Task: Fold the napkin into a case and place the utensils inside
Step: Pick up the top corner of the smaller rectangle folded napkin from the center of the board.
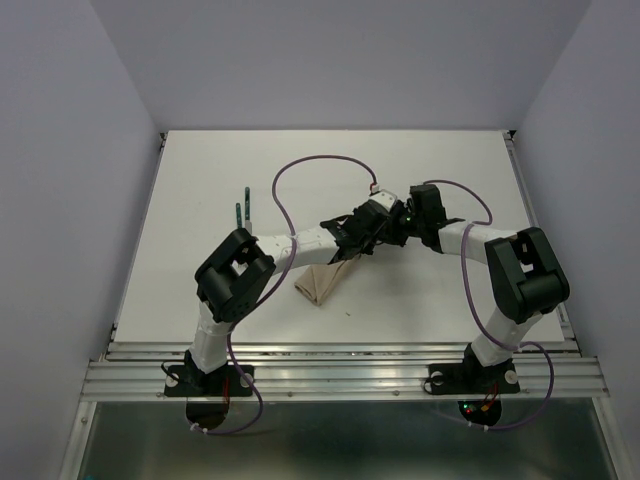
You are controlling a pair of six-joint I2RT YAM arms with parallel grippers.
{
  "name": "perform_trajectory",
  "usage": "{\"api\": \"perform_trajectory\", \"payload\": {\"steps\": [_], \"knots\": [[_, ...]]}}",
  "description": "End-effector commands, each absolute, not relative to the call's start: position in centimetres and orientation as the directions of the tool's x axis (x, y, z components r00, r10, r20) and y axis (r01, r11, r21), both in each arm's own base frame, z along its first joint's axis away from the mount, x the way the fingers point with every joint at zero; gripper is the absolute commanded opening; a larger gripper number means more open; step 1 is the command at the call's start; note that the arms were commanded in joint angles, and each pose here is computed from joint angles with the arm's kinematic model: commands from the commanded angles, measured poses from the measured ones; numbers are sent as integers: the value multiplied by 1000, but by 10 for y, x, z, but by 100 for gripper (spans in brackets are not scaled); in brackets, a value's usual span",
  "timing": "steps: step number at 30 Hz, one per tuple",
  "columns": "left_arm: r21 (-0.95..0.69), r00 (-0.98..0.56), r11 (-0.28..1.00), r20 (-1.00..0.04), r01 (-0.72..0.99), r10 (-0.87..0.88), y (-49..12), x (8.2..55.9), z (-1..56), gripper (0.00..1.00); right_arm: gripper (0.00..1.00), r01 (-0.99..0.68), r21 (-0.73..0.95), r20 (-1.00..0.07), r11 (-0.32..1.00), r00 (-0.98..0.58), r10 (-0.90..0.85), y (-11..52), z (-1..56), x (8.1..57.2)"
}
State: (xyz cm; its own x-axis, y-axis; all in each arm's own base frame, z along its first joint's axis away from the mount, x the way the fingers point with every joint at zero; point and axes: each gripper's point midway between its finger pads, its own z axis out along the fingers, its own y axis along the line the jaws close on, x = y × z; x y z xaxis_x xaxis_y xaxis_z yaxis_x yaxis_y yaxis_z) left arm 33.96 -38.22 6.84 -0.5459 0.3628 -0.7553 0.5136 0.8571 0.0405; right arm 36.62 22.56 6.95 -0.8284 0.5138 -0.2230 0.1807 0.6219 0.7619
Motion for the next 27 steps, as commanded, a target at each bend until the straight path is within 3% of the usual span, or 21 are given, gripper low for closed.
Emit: {"api": "perform_trajectory", "payload": {"steps": [1, 5, 6, 9, 12, 13, 16, 19, 27], "knots": [[19, -504, 861, -804, 509, 315, -393, 350, 86, 38, 1, 103, 798, -261, 594, -829, 494, 237, 99, 373], [16, -504, 858, -804, 513, 316, -394, 351, 86, 17, 1, 100, 797, -263, 596, -831, 491, 237, 100, 373], [11, -504, 853, -803, 521, 318, -396, 351, 86, 0, 1, 98, 798, -265, 595, -830, 491, 237, 101, 373], [-1, -518, 850, -793, 527, 321, -395, 352, 84, 0, 2, 92, 796, -272, 599, -829, 489, 236, 103, 373], [-18, -524, 846, -792, 532, 313, -394, 351, 85, 0, 25, 91, 791, -281, 605, -824, 492, 235, 105, 374], [-23, -531, 848, -789, 529, 310, -392, 351, 83, 0, 41, 87, 787, -292, 610, -820, 493, 234, 106, 374], [-50, -547, 852, -785, 522, 289, -386, 351, 83, 0, 61, 88, 776, -315, 625, -805, 503, 226, 110, 378], [-86, -565, 852, -782, 516, 263, -378, 352, 83, 0, 68, 92, 755, -347, 649, -784, 515, 212, 114, 381], [-242, -631, 839, -762, 487, 147, -365, 355, 93, 0, 67, 83, 676, -407, 733, -787, 464, 194, 107, 374]]}}
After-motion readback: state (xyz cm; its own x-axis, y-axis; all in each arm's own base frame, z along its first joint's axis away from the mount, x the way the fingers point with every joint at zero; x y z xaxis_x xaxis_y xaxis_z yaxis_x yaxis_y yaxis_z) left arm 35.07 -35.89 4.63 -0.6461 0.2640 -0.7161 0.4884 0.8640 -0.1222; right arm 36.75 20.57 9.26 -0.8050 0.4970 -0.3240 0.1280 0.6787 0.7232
